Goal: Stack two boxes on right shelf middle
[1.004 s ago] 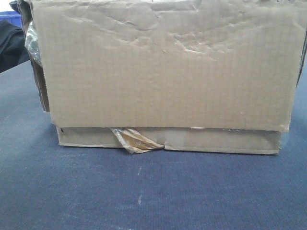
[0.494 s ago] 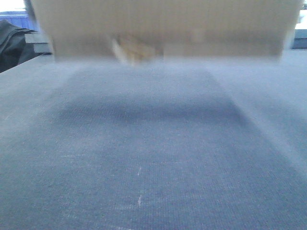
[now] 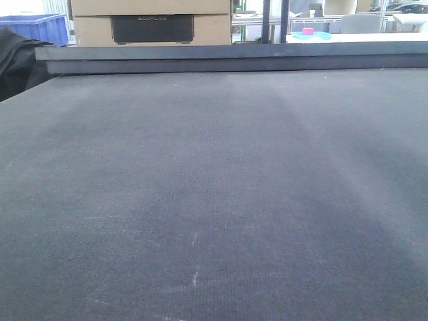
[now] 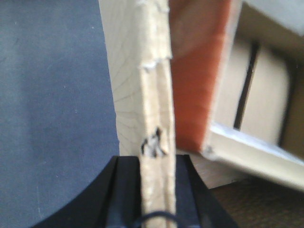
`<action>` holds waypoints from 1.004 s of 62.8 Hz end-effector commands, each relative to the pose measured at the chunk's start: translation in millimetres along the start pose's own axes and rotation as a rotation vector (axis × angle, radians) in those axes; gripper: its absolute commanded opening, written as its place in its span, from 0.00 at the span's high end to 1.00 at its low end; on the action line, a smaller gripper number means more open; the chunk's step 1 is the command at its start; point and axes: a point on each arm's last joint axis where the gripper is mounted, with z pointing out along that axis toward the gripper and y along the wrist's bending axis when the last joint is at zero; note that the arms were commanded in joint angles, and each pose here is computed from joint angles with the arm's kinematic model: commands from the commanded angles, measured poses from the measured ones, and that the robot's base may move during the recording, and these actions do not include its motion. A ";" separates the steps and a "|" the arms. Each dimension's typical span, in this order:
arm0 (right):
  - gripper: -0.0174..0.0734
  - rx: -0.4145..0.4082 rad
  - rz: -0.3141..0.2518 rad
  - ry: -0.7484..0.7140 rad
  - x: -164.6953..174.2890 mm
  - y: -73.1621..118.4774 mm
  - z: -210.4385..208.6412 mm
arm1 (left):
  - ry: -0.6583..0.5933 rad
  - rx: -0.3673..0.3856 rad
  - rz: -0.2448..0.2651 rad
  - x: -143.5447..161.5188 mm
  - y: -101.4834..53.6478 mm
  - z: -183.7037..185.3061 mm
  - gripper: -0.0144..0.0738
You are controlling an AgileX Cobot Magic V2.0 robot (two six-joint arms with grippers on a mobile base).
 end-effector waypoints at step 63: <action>0.98 0.036 -0.027 -0.074 -7.3 -3.1 -6.9 | -0.056 -0.005 0.002 -4.8 1.0 -7.6 0.96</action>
